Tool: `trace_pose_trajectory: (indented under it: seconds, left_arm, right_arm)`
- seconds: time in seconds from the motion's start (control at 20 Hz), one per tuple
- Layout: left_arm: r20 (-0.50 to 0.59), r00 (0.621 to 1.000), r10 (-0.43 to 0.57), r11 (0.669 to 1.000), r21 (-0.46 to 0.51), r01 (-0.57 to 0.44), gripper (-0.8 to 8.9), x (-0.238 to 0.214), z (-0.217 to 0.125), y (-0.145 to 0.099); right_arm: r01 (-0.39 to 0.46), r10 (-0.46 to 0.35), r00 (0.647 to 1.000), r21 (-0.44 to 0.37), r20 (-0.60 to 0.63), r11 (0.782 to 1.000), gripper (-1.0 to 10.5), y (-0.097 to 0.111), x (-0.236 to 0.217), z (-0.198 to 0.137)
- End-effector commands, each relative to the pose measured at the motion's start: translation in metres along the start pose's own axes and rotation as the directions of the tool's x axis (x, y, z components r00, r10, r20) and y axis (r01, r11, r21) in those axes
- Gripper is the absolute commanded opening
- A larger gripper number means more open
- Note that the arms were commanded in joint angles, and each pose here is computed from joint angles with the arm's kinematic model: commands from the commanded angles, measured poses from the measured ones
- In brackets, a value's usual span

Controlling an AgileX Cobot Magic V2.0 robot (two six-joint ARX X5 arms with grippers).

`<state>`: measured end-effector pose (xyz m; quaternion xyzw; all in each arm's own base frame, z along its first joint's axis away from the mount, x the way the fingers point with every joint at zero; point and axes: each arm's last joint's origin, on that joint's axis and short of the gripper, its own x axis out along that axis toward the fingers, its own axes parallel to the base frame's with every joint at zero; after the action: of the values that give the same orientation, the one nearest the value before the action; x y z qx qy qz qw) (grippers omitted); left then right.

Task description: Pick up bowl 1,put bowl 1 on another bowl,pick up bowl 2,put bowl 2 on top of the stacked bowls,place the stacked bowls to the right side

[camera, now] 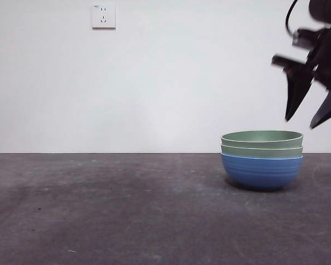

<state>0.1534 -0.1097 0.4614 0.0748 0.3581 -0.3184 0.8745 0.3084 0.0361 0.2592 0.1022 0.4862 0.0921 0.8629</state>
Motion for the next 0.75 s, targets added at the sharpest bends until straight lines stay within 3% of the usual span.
trace_pose_trajectory:
  seconds: [0.05, 0.3, 0.65, 0.75]
  left_arm:
    - [0.001, 1.000, -0.003, 1.000, 0.018, 0.003, 3.45, 0.001, 0.000, 0.000]
    - [-0.016, 1.000, -0.005, 0.998, 0.061, 0.006, 3.45, 0.001, -0.002, -0.001]
    - [-0.033, 0.999, -0.006, 0.998, 0.064, 0.009, 3.39, 0.001, -0.003, -0.001]
    - [-0.043, 0.999, -0.006, 0.997, 0.073, 0.009, 2.52, 0.001, -0.004, 0.000]
  right_arm:
    - [-0.009, 0.008, 1.000, -0.035, -0.009, 0.999, 2.3, 0.006, -0.030, -0.011]
    - [-0.146, 0.144, 0.989, -0.103, -0.027, 0.984, 2.2, 0.024, -0.100, -0.047]
    - [-0.205, 0.194, 0.978, -0.194, -0.077, 0.959, 2.1, 0.043, -0.150, -0.092]
    - [-0.217, 0.199, 0.975, -0.220, -0.104, 0.951, 1.1, 0.045, -0.155, -0.100]
